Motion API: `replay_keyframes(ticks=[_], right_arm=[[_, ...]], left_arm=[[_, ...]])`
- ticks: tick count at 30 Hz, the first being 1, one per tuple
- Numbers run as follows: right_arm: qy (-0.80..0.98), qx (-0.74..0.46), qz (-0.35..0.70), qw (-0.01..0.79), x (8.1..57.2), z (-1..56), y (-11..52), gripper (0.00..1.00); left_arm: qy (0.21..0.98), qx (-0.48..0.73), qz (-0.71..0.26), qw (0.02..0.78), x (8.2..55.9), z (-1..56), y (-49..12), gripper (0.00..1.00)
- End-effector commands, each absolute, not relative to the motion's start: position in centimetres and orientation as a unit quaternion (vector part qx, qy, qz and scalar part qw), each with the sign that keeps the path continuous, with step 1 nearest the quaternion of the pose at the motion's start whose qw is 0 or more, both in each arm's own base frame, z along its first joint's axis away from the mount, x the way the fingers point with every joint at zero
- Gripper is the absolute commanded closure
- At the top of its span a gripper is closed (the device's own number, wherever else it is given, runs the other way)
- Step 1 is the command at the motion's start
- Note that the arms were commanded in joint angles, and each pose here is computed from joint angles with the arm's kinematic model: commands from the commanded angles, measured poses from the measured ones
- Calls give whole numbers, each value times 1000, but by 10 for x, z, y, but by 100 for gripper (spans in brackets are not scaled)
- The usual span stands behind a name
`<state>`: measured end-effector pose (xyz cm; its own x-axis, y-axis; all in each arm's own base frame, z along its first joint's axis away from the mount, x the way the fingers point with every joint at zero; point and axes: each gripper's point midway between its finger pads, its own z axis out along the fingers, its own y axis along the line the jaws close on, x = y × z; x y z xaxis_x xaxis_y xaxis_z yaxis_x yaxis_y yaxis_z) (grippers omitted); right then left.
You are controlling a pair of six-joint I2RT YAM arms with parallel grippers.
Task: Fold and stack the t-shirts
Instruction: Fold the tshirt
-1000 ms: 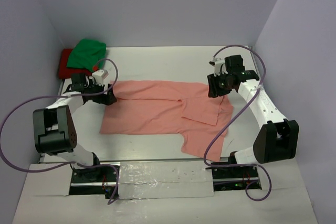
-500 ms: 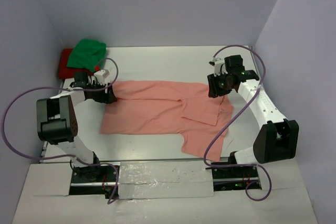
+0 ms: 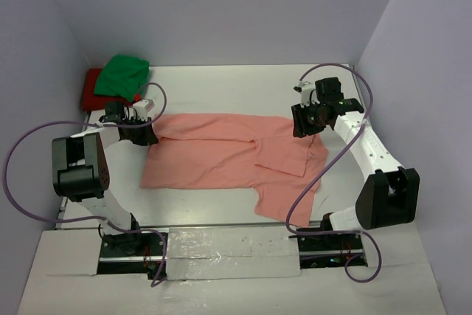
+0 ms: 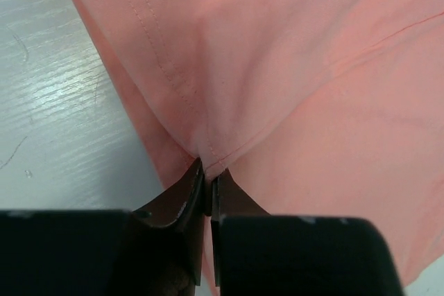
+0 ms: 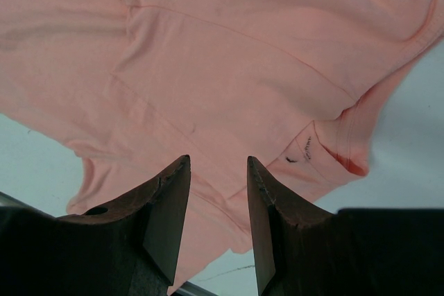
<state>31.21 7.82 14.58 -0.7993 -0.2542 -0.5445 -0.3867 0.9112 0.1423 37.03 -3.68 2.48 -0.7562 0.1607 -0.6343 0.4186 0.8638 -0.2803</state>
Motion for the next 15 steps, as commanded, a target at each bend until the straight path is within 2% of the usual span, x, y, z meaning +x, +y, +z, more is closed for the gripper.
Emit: replay_keyframes(ticks=[1,15], right_arm=[[938,-174,121,273,315,152,80,55],[938,-177,126,269,313,150,81,55]], left_arm=[[907,167,-191,335,383,38,-32,91],[907,180,-102,367,391,57,-6,91]])
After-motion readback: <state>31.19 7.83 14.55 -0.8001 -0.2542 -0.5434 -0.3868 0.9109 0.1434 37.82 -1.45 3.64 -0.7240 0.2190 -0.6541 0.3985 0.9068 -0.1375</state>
